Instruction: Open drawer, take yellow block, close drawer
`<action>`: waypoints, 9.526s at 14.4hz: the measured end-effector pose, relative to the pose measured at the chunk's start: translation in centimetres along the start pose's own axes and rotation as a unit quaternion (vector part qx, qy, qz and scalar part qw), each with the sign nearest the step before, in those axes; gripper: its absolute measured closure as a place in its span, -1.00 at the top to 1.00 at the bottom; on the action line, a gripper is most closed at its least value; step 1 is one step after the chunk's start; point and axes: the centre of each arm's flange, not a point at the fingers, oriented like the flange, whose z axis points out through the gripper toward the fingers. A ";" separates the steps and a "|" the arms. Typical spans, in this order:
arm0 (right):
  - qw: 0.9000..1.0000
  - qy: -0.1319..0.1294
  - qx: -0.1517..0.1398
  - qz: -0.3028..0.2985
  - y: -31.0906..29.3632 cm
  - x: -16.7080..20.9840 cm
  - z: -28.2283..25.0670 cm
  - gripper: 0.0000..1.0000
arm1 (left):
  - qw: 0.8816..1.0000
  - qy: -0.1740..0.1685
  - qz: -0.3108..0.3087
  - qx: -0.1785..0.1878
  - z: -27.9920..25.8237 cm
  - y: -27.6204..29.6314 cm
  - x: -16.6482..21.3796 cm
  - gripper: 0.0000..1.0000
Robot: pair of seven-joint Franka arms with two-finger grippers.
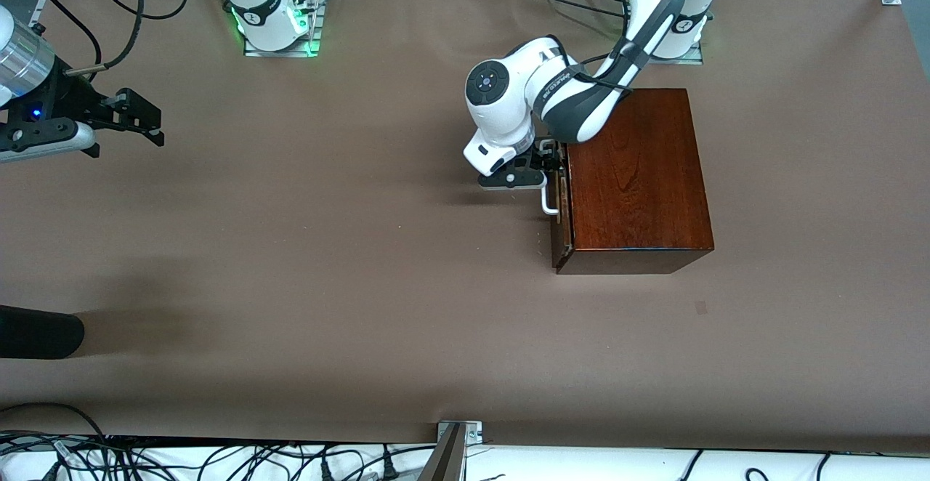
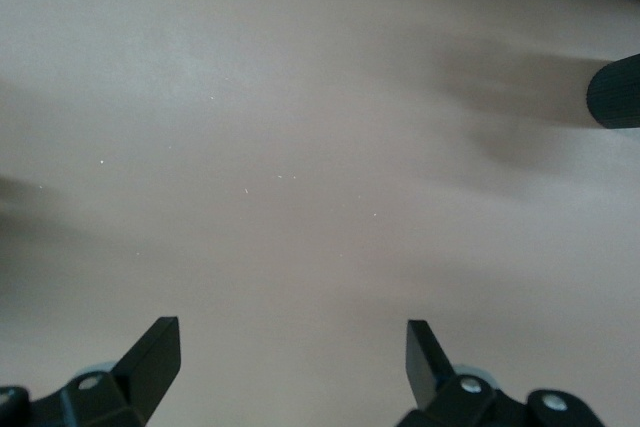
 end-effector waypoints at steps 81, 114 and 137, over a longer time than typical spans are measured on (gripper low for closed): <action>0.815 0.017 -0.002 -0.579 -59.7 -1.3 28.0 0.47 | 0.990 0.029 -0.051 -0.127 -26.7 -51.1 5.8 1.00; 0.979 -0.016 0.022 -0.201 -9.1 10.8 5.6 0.10 | 0.968 -0.032 0.199 -0.151 -21.4 -28.1 10.7 1.00; 0.995 -0.056 0.015 0.076 -1.2 -1.8 36.3 0.10 | 0.857 -0.012 0.463 -0.227 -17.1 -9.5 8.9 1.00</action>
